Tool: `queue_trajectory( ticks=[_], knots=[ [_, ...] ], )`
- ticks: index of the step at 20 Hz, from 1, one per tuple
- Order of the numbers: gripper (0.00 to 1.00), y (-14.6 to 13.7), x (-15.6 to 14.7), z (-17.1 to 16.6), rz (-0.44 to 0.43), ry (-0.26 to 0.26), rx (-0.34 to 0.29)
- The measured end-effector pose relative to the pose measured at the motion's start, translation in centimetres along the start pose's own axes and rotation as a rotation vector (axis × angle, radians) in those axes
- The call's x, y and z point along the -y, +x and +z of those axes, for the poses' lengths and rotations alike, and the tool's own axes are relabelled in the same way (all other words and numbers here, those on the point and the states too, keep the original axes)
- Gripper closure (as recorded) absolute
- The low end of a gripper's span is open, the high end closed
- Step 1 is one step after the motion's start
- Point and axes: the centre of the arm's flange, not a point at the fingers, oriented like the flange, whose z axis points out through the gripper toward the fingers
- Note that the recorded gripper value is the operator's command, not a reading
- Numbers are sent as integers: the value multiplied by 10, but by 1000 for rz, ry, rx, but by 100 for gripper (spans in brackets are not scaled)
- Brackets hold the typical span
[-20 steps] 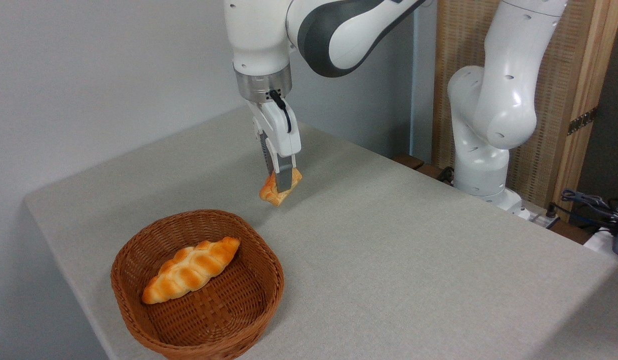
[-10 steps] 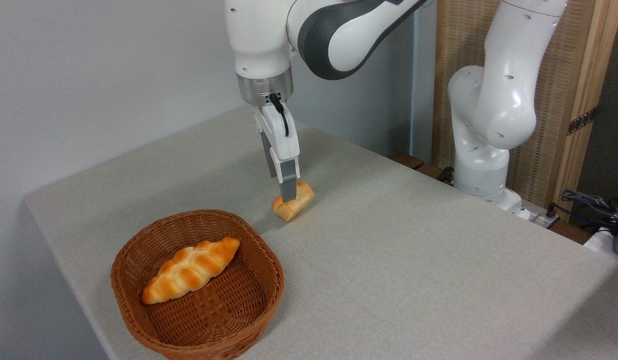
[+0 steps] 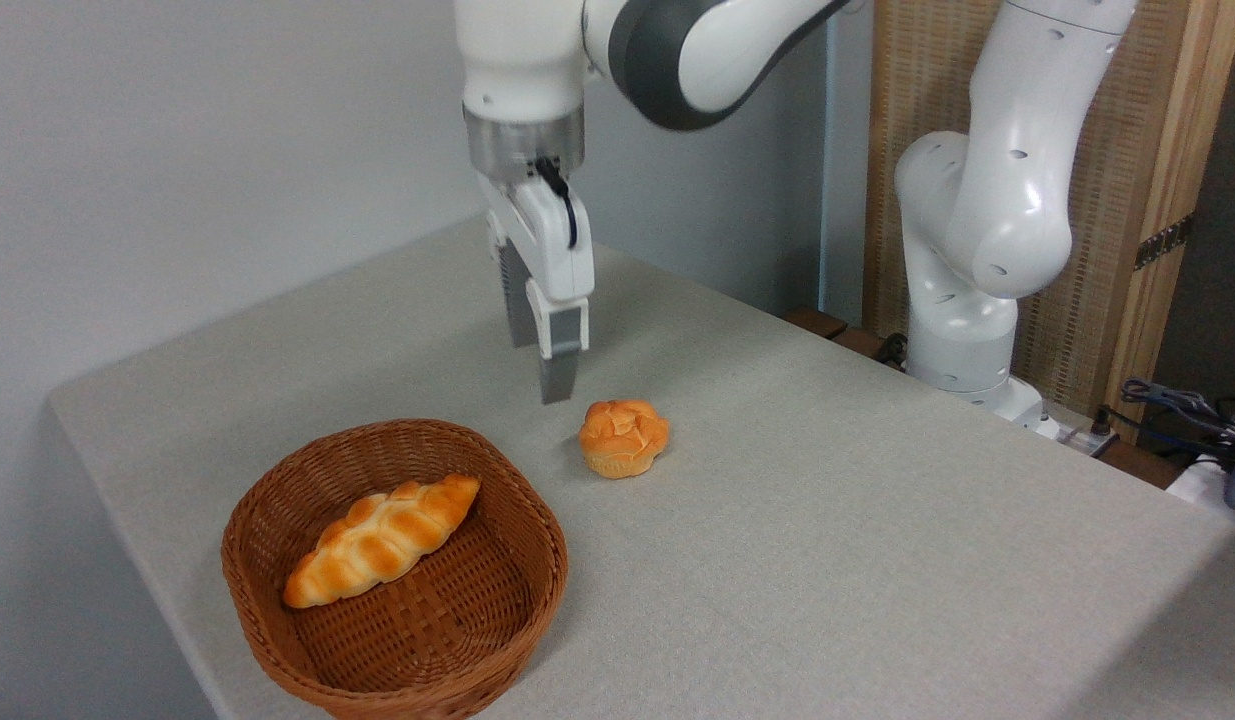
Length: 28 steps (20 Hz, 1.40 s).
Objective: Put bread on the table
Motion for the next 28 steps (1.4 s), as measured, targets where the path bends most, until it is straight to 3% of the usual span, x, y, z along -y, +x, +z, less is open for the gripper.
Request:
queue_trajectory(
  ticks=[3, 7, 10, 13, 16, 21, 28],
  knots=[
    [0, -11, 25, -46, -45, 47, -55],
    [0, -37, 47, -97, -105, 31, -57],
    [0, -34, 55, -116, -121, 41, -49],
    [0, -20, 63, -117, -186, 43, -8],
    [0, -8, 62, -113, -196, 55, 56],
    [0, 2, 63, -112, -198, 8, 165],
    [0, 16, 81, -101, -208, 6, 200]
  ],
)
